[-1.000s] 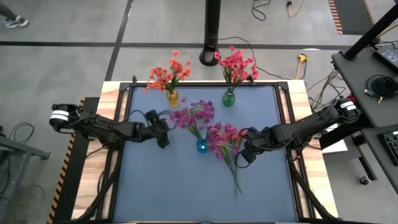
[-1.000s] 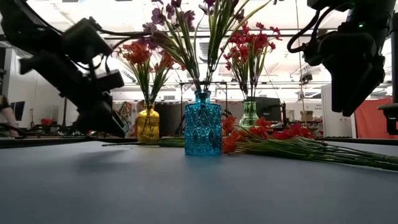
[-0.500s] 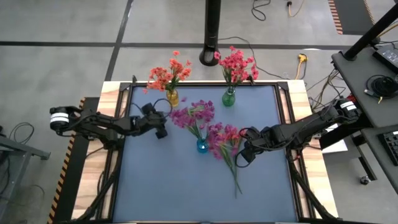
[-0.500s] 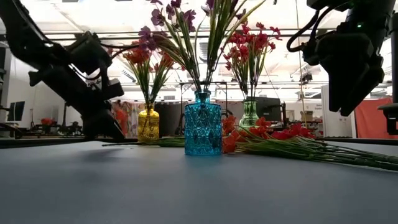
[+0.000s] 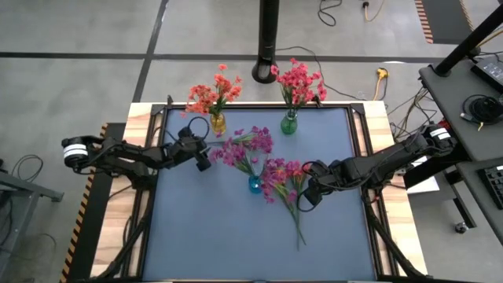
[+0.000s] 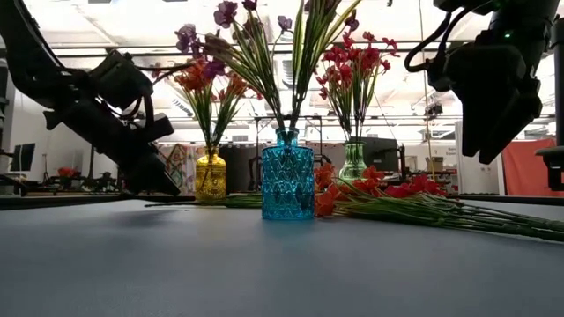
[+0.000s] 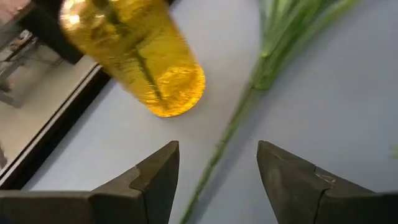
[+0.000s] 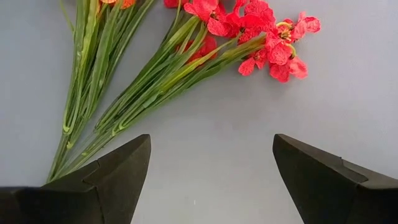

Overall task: Sort flowers into vase by color
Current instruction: Put the violet flower into the blue vase

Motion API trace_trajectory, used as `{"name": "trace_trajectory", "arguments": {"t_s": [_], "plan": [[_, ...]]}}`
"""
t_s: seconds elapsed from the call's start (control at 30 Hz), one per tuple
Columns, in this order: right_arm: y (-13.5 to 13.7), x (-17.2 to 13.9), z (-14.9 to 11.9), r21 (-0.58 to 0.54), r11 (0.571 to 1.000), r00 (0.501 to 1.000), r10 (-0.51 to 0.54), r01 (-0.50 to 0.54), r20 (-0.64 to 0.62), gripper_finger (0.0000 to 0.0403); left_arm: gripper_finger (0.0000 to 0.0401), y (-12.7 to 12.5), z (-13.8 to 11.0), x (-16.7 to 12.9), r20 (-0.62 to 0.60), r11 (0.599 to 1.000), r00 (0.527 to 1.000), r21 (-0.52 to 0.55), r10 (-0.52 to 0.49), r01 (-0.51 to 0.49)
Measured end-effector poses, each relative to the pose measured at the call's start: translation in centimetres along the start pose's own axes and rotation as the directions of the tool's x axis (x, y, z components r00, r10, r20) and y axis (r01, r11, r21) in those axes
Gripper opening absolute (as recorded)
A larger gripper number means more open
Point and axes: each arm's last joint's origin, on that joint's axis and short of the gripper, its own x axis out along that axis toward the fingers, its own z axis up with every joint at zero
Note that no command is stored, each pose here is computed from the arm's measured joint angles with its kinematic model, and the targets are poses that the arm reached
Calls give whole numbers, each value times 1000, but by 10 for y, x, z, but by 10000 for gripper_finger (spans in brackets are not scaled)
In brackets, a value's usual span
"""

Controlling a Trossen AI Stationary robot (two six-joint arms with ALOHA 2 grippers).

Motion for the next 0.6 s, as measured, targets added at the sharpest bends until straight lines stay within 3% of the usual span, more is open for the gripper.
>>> {"name": "trace_trajectory", "arguments": {"t_s": [0.17,0.6], "plan": [[0,0,0,-2,1000,1000,-6,6,11,329,199,4,0,2,9,999,1000,-54,-7,7],[0,0,0,8,1000,1000,-5,5,10,329,199,5,-3,2,8,999,1000,-35,-13,14]]}}
